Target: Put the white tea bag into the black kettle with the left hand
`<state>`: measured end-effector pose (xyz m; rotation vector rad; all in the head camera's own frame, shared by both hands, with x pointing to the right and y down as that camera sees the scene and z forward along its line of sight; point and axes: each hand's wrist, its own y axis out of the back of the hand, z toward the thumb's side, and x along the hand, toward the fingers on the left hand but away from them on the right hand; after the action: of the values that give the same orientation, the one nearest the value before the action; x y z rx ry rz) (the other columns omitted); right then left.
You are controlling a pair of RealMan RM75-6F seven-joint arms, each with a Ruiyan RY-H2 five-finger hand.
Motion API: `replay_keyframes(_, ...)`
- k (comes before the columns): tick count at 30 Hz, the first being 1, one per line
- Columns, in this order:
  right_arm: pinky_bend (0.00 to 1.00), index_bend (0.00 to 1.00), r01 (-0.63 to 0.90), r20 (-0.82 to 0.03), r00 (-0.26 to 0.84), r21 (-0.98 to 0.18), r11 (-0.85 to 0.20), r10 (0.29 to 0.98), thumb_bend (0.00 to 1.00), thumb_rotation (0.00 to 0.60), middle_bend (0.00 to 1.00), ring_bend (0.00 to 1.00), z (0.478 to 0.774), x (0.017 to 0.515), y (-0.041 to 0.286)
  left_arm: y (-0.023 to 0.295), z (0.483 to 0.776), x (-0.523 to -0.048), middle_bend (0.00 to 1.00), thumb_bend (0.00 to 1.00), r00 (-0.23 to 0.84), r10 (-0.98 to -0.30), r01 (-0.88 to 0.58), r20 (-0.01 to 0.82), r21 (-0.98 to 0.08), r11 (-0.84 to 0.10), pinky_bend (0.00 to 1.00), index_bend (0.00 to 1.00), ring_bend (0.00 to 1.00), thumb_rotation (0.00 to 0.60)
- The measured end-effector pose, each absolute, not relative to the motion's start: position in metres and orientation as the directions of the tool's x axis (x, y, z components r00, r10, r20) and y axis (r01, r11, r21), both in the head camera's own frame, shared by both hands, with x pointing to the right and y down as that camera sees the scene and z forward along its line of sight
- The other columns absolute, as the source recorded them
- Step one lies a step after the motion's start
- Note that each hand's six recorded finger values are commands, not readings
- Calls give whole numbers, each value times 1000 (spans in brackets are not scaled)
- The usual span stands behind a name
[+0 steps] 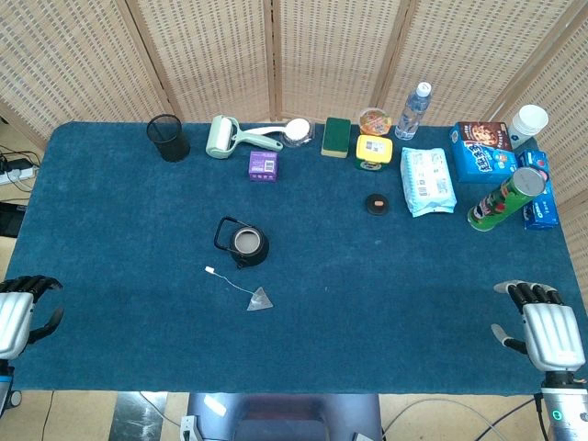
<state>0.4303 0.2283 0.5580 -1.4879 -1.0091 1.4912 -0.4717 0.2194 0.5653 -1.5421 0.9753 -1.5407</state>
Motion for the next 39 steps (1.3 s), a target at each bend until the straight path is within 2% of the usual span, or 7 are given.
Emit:
replay_keyframes(16,249,337,28,-347,-14,-937,-347,938,242,600,341,290,553,436,234,210,561,-463,399,379,33,-895,6,444,-896,-444,302,397,323,600)
replay_keyframes(19,249,337,30,-344,-13,-939,-344,939,243,600,341,290,553,438,235,203,562,-458,399,378,57,-892,17,449,-893,-449,363,396,332,600)
replay_keyframes(22,248,337,35,-351,-10,-936,-350,936,243,600,341,290,555,438,238,194,564,-451,450,379,87,-883,37,460,-888,-459,505,397,394,600)
replay_keyframes(24,248,336,39,-356,-10,-934,-355,934,242,600,341,290,557,439,240,188,567,-444,534,379,112,-875,54,471,-882,-468,616,397,464,600)
replay_keyframes(27,248,336,34,-368,-16,-930,-367,930,242,600,341,290,559,444,243,177,572,-433,734,375,155,-858,86,489,-872,-482,769,397,658,600)
replay_keyframes(32,249,336,27,-380,-29,-925,-379,925,242,600,341,290,560,451,245,153,587,-412,960,369,205,-822,131,532,-847,-515,897,397,896,600)
replay_keyframes(39,252,337,35,-395,-41,-918,-394,918,242,600,341,289,565,457,245,129,614,-376,1000,375,271,-764,135,586,-809,-572,972,428,999,600)
